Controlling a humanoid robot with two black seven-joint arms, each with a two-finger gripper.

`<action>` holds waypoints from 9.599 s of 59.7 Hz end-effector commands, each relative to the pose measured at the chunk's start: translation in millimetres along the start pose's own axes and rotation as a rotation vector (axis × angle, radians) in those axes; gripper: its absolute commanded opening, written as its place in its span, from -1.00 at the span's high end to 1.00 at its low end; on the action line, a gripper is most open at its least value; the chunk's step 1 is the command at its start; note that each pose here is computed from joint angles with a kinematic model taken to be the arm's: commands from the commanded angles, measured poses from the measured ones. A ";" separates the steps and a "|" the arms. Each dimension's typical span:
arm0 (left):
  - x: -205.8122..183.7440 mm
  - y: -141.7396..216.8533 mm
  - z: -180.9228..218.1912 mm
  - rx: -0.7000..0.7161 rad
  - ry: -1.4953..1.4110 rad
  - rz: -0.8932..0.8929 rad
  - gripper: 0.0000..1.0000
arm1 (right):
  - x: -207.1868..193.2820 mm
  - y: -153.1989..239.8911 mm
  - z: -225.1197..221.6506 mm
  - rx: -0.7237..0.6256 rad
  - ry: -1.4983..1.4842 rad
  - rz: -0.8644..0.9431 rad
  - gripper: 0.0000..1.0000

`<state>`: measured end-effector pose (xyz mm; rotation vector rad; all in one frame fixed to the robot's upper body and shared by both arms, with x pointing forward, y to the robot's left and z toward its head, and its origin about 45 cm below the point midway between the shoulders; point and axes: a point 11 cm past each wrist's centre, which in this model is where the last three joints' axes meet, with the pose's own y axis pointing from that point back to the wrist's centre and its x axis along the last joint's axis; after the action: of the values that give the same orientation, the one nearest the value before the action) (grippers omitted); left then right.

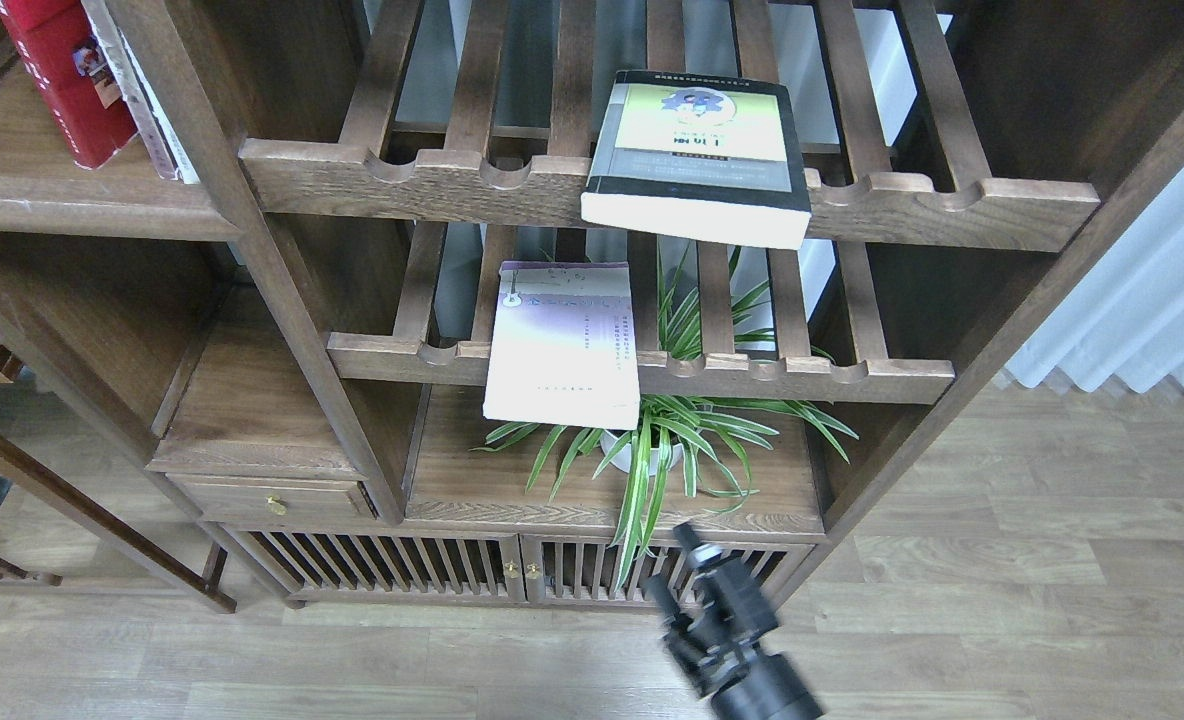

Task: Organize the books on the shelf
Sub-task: 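Raise the right gripper toward the white-and-green book on the upper shelf, then grasp the white-and-green book with the right gripper, then pull the white-and-green book off the upper shelf and lower it, then grasp the white-and-green book with the left gripper from the right, then carry the white-and-green book with the left gripper to the side shelf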

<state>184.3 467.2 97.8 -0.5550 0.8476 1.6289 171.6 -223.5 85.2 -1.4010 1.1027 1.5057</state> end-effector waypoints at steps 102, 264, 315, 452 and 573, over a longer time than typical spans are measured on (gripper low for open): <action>6.9 -2.0 4.9 0.008 -0.021 0.020 -1.00 | -99.3 -23.0 89.7 -0.105 -0.011 -0.355 -0.89; 14.2 -9.5 16.0 -0.036 -0.023 0.042 -1.00 | -197.2 -135.3 24.6 0.022 0.384 -0.433 0.92; 20.0 -7.5 2.5 -0.006 -0.003 0.061 -1.00 | -91.6 10.2 -50.0 0.271 0.220 -0.278 0.93; -119.1 34.0 -306.0 0.601 0.523 -0.103 -0.99 | 74.7 32.0 96.2 -0.222 -0.015 0.202 0.90; -96.8 11.9 -24.5 0.368 -0.036 -0.275 0.87 | 75.2 48.6 136.8 -0.415 -0.031 0.212 -0.99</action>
<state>176.2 352.3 125.9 -0.3682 1.0975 1.1489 76.9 -109.7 16.3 -1.5644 0.9787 1.9862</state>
